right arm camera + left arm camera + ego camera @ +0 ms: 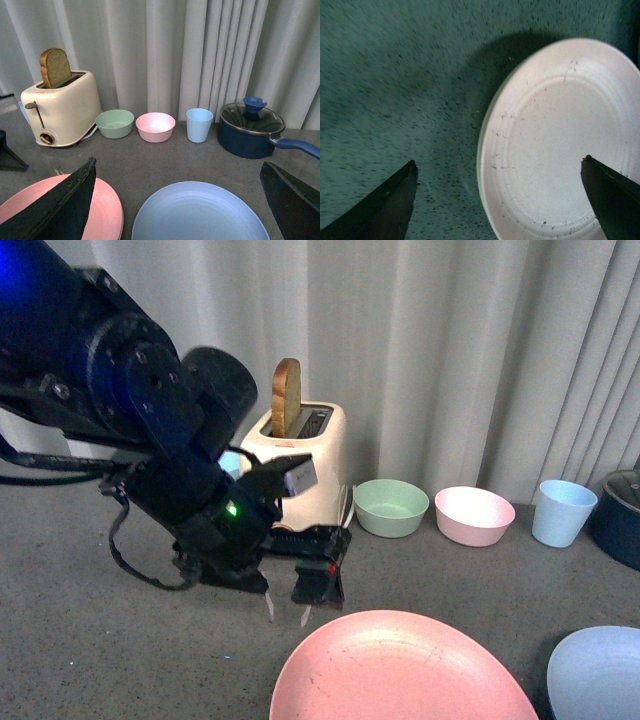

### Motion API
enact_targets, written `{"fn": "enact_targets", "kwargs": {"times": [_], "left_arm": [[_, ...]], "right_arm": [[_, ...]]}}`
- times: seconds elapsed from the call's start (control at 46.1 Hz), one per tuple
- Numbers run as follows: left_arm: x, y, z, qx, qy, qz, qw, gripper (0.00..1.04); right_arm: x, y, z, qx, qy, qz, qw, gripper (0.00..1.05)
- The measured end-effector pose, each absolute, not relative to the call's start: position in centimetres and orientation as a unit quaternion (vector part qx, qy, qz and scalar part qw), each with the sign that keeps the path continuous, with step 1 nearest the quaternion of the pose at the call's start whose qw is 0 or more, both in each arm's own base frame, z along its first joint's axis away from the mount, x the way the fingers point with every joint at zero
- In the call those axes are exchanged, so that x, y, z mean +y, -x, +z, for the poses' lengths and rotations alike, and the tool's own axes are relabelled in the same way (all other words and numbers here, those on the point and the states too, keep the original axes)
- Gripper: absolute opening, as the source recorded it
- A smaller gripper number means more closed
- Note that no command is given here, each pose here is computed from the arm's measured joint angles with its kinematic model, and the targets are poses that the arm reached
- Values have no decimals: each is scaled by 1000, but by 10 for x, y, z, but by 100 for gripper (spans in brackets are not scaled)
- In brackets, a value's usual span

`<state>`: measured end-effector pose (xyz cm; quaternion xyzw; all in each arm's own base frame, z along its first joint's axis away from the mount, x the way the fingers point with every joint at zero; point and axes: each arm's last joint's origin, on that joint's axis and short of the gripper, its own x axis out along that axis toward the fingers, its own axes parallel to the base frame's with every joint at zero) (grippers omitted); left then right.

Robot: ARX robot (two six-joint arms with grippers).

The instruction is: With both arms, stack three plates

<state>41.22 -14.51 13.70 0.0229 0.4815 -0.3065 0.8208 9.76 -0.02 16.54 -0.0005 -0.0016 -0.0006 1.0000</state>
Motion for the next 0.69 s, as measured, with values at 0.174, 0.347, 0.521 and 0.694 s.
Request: {"fn": "enact_targets", "kwargs": {"times": [0.174,0.347,0.521,0.694], "left_arm": [[-123,-400,187,394,-32,-310,865,98],[-101,-359,222,327,-62,-320,887,98],[-65,-303,237,101,-59,-75,990,75],[-20,-231,229,-12,-6,10,1000,39]], "right_arm": [[0,-98,165,-2,0,-1,1000,97],[0,-98,165,-2,0,-1,1000,97],[0,-98,165,-2,0,1,1000,97],[0,-98,165,-2,0,0,1000,97]]}}
